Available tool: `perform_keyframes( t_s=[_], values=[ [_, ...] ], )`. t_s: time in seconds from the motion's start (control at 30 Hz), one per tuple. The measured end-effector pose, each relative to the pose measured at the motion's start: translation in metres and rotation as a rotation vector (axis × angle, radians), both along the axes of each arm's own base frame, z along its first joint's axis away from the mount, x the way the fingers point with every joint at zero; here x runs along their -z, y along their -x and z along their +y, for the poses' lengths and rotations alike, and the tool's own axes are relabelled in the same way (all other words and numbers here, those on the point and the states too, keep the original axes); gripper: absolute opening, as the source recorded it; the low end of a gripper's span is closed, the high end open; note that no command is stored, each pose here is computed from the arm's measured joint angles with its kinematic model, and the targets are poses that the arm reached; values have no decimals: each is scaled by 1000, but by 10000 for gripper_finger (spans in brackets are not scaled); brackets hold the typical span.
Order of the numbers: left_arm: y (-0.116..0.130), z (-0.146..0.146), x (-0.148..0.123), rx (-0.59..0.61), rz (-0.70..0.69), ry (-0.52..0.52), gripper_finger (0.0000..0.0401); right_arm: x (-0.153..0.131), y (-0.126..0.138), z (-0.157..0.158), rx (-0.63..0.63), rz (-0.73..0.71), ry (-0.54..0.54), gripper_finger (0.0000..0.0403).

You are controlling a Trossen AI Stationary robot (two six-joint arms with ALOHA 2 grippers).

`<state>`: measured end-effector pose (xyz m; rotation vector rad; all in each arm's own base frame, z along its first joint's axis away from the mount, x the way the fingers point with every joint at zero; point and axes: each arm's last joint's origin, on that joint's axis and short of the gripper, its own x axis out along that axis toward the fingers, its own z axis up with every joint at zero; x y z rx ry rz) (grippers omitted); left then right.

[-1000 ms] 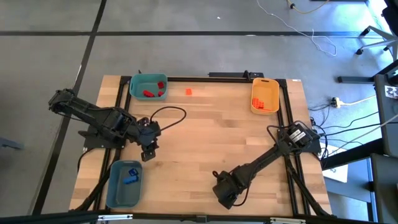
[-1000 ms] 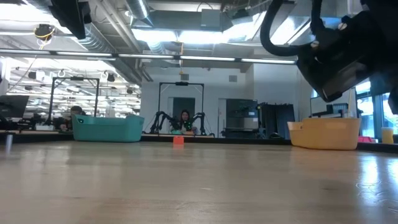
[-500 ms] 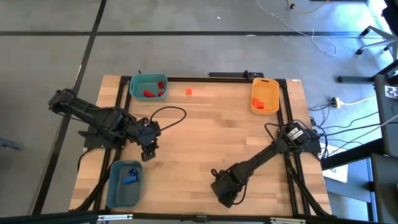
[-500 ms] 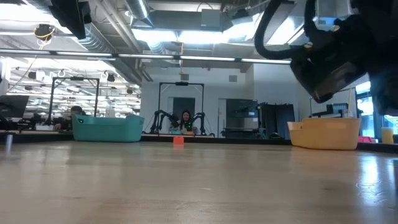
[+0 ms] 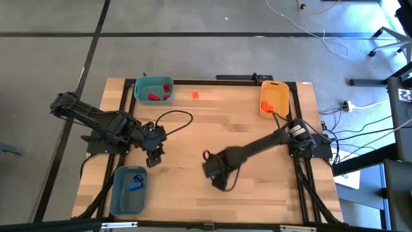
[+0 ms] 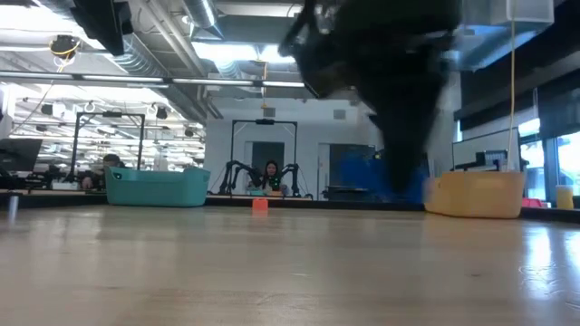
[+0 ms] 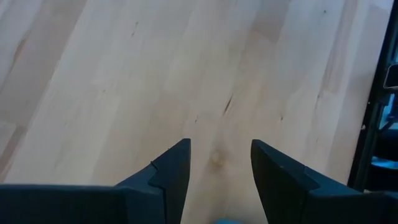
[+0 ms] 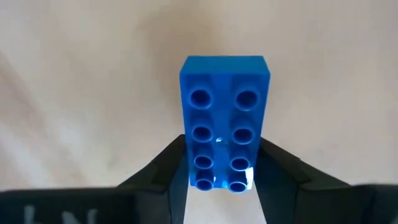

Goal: Sort & place blocks by color
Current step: Put the blue game piece into the gray bin

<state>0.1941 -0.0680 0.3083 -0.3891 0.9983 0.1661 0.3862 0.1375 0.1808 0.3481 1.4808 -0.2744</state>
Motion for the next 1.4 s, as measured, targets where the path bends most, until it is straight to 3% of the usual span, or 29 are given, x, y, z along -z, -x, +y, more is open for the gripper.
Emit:
perform_keyframes(
  t_s=[0.13, 0.27, 0.37, 0.63, 0.83, 1.03, 1.4],
  values=[
    [-4, 0, -3, -31, -66, -34, 160, -31, -13, -15, -72, -71, 111, 140],
    [-10, -2, -8, 111, -160, -163, 160, -63, -23, -21, -173, -156, 222, 140],
    [-16, -1, -13, 97, -232, -186, 160, -84, -27, -24, -220, -213, 323, 140],
    [-32, 10, -27, -131, -414, -7, 160, -115, -30, -29, -287, -293, 564, 140],
    [-38, 16, -34, -238, -491, 123, 160, -127, -31, -30, -298, -323, 643, 140],
    [-49, 25, -37, -247, -541, 215, 160, -133, -33, -30, -330, -346, 676, 140],
    [-71, 24, -20, -254, -494, 200, 160, -134, -33, -28, -361, -343, 687, 140]
  ],
)
